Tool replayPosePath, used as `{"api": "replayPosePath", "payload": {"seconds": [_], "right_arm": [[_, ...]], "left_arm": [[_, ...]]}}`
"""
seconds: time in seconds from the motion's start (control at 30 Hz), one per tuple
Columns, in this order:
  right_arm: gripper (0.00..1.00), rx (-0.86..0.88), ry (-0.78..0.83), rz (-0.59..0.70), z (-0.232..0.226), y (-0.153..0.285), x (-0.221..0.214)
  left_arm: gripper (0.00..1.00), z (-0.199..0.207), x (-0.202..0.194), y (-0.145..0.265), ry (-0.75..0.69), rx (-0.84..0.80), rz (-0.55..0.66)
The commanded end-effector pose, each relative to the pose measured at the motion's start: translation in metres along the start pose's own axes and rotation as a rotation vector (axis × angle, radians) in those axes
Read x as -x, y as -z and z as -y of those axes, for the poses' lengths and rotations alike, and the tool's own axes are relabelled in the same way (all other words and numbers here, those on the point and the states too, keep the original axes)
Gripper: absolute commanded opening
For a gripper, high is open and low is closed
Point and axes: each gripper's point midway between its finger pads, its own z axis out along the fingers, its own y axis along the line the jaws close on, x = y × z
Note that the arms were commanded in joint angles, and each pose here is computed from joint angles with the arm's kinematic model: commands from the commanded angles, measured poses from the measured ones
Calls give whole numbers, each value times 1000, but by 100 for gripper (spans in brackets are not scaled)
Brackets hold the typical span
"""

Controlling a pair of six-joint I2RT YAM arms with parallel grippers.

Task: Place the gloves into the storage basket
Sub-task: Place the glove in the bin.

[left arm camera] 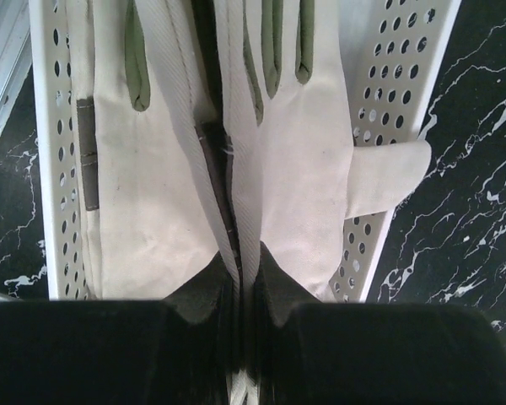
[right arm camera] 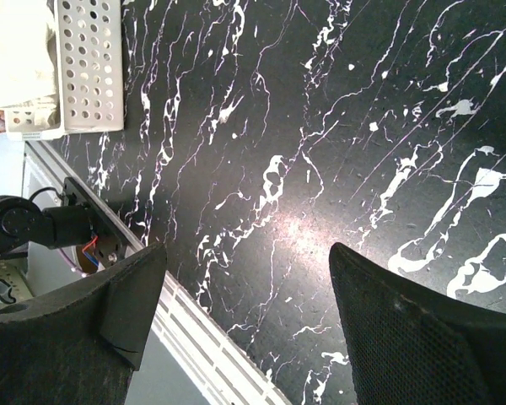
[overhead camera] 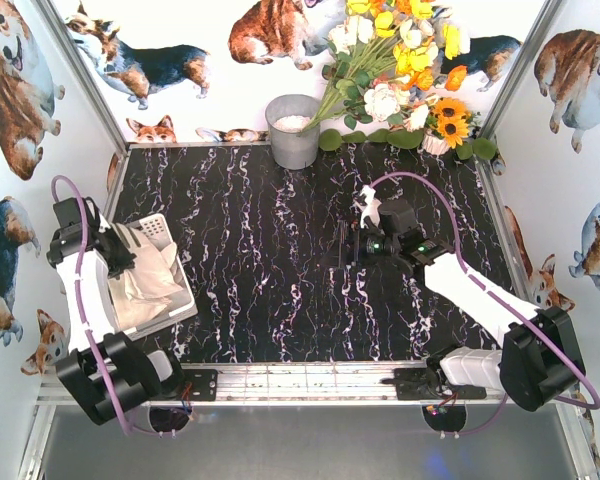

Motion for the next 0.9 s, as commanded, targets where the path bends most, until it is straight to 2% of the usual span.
{"api": "replayPosePath", "payload": {"seconds": [0.0,0.43,0.87], "right_arm": [[79,50,38,74,-14,7,18],[79,59,32,79,-15,10,17],[79,59,25,96,-14,16,16]], "left_arm": [[0,-8,10,-10,1,7,27],[0,-44,7,-38,-54,181,-69],[0,-68,-14,-59,-89,291,-205]]}}
